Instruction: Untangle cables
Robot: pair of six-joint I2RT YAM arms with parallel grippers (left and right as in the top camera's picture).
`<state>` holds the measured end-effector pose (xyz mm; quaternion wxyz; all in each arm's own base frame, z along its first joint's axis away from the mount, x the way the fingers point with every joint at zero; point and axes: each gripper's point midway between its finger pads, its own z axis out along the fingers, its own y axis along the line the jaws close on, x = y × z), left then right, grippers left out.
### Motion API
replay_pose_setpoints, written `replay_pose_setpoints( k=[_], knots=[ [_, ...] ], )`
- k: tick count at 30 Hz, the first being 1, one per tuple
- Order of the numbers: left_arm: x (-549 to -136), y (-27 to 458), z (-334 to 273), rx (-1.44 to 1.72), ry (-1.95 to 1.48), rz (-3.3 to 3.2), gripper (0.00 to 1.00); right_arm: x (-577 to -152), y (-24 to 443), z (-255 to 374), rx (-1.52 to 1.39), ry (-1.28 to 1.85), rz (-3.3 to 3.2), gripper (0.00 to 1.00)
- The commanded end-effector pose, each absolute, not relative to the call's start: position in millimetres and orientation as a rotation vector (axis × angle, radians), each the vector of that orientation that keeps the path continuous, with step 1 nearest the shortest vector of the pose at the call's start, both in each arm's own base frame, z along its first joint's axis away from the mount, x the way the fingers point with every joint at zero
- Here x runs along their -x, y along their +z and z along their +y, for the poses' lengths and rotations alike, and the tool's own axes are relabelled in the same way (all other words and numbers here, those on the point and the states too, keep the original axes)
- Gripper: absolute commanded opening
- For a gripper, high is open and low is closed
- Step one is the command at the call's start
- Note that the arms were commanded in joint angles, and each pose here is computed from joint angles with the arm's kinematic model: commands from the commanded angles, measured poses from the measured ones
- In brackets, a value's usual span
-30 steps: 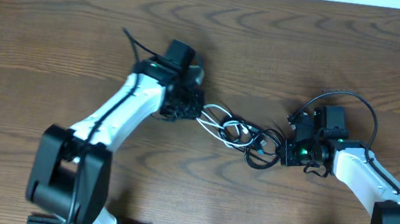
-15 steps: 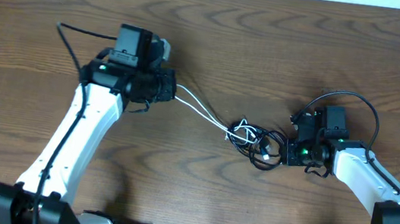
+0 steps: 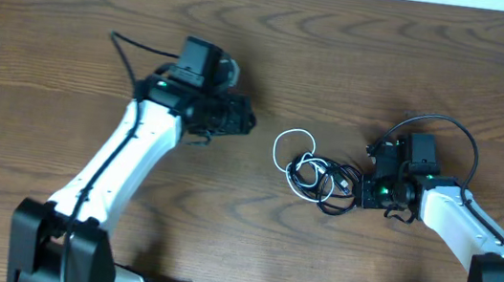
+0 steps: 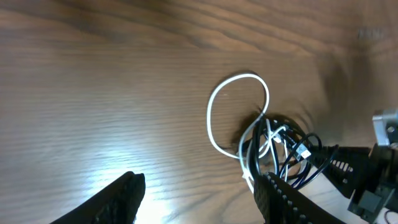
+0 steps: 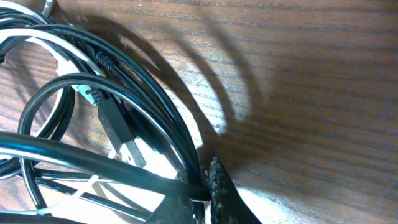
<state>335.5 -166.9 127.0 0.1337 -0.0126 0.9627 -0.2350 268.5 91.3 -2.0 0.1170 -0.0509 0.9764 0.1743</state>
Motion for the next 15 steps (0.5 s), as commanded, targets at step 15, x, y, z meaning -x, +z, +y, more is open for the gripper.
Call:
replay_pose_setpoints(
  k=[15],
  knots=[
    [-304.5, 46.2, -266.9, -0.333, -0.707, 2.916, 0.52, -264.4, -10.4, 77.0, 0.109, 0.404, 2.898, 0.01]
  ],
)
